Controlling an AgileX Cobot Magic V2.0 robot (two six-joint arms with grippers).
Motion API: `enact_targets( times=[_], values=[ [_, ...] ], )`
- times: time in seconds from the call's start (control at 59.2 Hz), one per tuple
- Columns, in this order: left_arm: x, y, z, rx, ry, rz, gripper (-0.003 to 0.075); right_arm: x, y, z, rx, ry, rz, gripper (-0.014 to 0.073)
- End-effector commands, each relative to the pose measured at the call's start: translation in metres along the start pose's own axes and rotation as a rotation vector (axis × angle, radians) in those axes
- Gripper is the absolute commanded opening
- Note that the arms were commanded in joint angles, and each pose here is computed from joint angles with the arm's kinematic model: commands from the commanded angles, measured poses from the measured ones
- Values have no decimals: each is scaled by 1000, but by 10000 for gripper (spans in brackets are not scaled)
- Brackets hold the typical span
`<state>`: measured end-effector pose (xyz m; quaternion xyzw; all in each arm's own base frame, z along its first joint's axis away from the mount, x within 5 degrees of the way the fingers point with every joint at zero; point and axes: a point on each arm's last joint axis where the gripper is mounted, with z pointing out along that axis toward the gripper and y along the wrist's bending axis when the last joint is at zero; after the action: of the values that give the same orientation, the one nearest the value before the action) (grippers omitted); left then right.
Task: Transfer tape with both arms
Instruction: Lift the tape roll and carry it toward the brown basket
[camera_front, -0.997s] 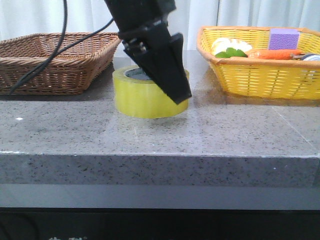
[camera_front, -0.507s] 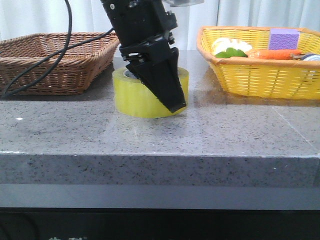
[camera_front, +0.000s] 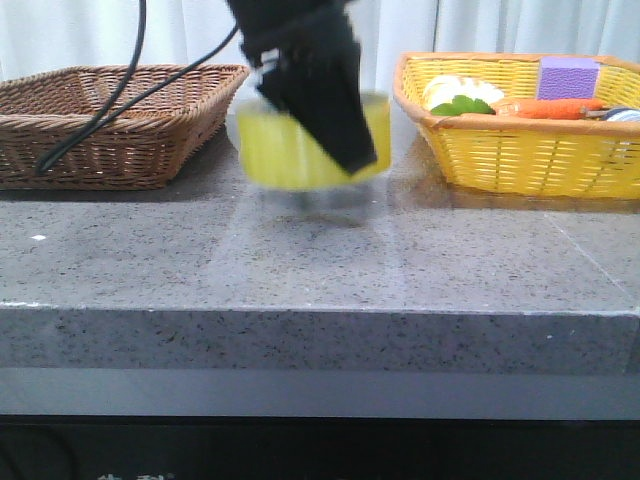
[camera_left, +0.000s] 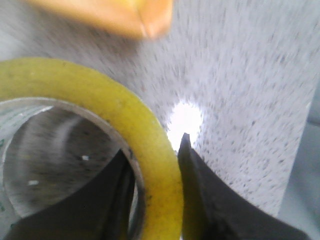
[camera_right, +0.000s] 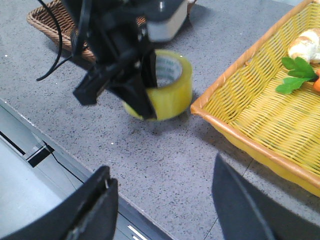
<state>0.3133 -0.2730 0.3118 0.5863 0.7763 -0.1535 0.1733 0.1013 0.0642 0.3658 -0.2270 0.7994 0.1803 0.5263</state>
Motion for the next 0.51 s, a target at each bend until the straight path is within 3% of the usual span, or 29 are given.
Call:
enact_targets(
  times=[0.0, 0.236, 0.49],
  values=[
    [-17, -11, -63, -101, -172, -1, 138, -14, 0, -5, 10, -101, 2, 447],
    [-13, 4, -118, -248, -246, -118, 138, -14, 0, -5, 10, -100, 2, 447],
    [23, 52, -145, -355, -268, -390, 138, -14, 0, -5, 10, -100, 2, 447]
  ],
)
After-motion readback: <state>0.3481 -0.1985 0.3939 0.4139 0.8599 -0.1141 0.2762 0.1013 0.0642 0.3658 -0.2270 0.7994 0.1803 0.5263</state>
